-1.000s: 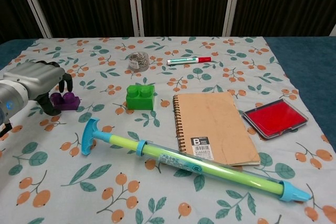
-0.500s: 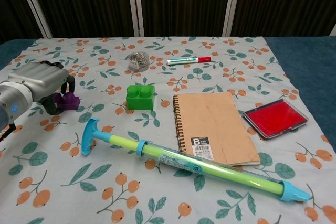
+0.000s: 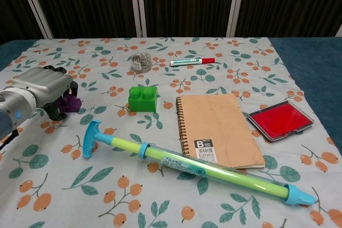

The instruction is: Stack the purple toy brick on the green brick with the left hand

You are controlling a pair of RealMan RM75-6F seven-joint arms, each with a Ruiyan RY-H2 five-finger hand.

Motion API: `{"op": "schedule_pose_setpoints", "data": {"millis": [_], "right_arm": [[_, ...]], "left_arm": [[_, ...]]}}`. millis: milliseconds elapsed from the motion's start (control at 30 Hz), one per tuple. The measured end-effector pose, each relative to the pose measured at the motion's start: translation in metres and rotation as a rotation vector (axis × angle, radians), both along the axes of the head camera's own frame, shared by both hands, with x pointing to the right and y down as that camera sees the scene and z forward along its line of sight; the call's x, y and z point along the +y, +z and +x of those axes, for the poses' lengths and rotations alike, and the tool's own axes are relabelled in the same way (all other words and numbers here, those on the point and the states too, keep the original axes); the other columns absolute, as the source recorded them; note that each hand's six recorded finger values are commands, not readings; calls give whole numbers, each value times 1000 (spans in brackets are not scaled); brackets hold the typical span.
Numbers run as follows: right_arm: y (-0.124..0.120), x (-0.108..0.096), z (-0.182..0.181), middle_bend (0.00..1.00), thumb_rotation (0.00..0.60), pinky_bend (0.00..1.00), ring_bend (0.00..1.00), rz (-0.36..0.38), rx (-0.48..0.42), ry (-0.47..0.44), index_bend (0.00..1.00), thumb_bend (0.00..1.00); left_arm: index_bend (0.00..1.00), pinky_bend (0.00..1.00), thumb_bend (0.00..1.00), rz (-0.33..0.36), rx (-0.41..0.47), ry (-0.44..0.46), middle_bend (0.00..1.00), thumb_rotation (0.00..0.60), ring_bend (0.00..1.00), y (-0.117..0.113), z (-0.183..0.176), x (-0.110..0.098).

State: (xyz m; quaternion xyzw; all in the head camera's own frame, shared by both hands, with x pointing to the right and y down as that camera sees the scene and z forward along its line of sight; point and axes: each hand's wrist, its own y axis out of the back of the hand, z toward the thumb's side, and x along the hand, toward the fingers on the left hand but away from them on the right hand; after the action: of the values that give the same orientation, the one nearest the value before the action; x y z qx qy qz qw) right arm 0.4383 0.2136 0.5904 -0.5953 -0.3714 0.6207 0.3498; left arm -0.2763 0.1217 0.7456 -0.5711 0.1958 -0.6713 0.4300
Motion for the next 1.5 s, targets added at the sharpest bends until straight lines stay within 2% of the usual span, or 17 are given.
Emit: {"op": "schedule_pose_setpoints", "data": {"millis": [400, 667, 800, 1067, 1300, 1500], "right_arm": [[-1, 0, 1, 64, 600, 0, 95, -1, 0, 3, 29, 223], [0, 0, 1, 64, 600, 0, 97, -4, 0, 7, 30, 222], [0, 0, 2, 64, 600, 0, 97, -5, 1, 9, 30, 223], [0, 0, 1, 64, 600, 0, 97, -3, 0, 8, 30, 222], [-1, 0, 1, 64, 600, 0, 97, 0, -3, 7, 30, 223], [-2, 0, 0, 64, 600, 0, 97, 2, -7, 4, 30, 223]], "left_arm": [[473, 0, 394, -4, -37, 14, 396, 600, 34, 1, -1, 3], [539, 0, 401, 5, -57, 21, 470, 600, 49, -2, -1, 2], [531, 0, 401, 8, -63, 12, 509, 600, 78, -3, -3, 2], [513, 0, 401, 24, -41, 5, 501, 600, 78, -7, -1, -1], [518, 0, 400, 41, -6, 17, 500, 600, 78, -18, 8, -8], [519, 0, 401, 63, 46, 32, 502, 600, 79, -44, 30, -25]]}}
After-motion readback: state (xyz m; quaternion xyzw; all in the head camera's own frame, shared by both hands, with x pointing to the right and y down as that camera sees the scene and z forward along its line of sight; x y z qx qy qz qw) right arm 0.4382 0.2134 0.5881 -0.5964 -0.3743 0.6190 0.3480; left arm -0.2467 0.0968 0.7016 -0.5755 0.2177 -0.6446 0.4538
